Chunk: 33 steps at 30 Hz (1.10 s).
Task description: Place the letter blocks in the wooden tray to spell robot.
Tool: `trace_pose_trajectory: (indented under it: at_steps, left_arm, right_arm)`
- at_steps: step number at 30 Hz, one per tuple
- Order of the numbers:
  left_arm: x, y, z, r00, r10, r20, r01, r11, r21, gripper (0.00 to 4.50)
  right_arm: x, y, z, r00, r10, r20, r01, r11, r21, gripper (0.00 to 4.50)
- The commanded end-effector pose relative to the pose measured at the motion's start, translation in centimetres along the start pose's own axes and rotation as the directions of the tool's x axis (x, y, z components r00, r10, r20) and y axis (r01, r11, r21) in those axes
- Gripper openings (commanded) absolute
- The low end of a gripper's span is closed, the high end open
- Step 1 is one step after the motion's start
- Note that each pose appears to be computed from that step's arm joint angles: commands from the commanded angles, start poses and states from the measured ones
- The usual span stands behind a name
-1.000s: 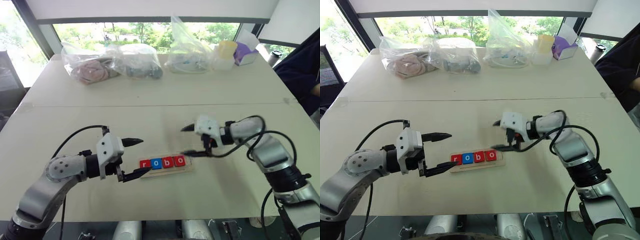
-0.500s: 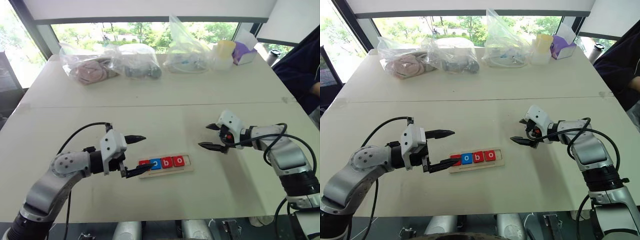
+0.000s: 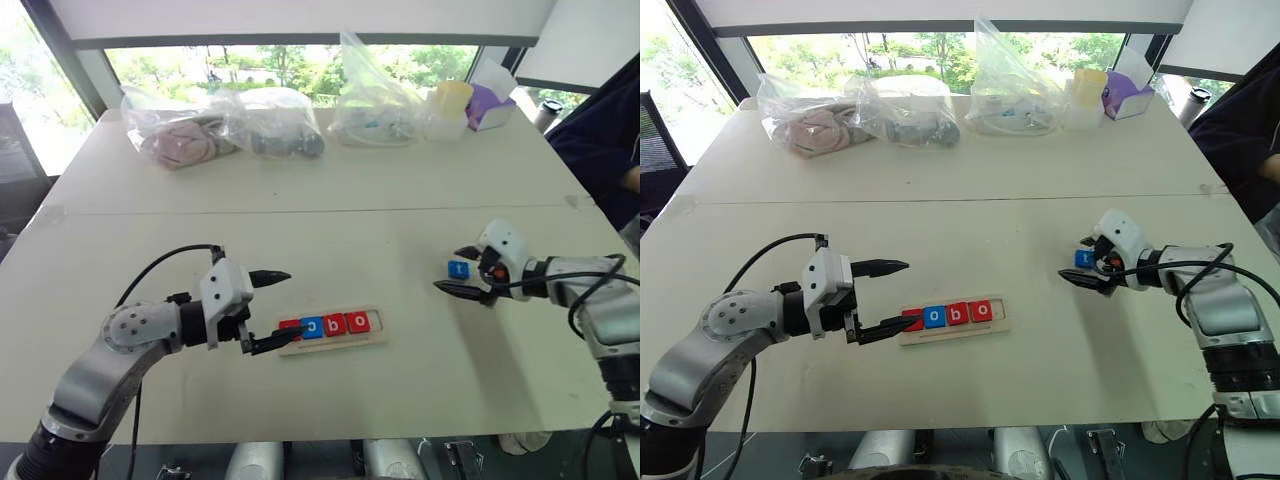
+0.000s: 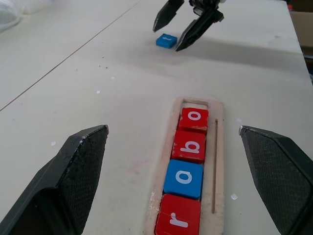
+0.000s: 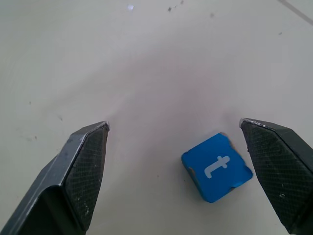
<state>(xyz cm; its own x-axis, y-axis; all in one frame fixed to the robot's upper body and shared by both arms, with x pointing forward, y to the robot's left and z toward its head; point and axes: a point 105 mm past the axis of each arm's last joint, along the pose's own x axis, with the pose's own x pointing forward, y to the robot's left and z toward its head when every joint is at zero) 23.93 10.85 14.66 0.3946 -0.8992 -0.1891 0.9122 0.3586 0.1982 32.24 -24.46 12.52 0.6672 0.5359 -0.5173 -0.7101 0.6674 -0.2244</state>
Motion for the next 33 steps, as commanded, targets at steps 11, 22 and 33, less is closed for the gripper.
trace_pose_trajectory:
  at_steps: [11,22,33]
  left_arm:
    - [0.7,-0.2,0.7,0.999,-0.028,0.038,0.026,0.999,0.036,4.50]
    - [1.3,0.3,0.7,0.997,-0.060,0.048,0.057,0.997,0.049,4.50]
    - [1.6,0.7,1.0,0.996,-0.066,0.053,0.062,0.996,0.066,4.50]
  right_arm:
    - [-1.2,-1.7,0.2,0.874,-0.486,0.018,0.463,0.843,0.274,4.38]
    - [-0.1,2.4,-2.0,0.798,-0.584,-0.148,0.589,0.705,0.395,4.38]
    - [2.8,2.5,-1.7,0.766,-0.590,-0.254,0.604,0.526,0.599,2.59]
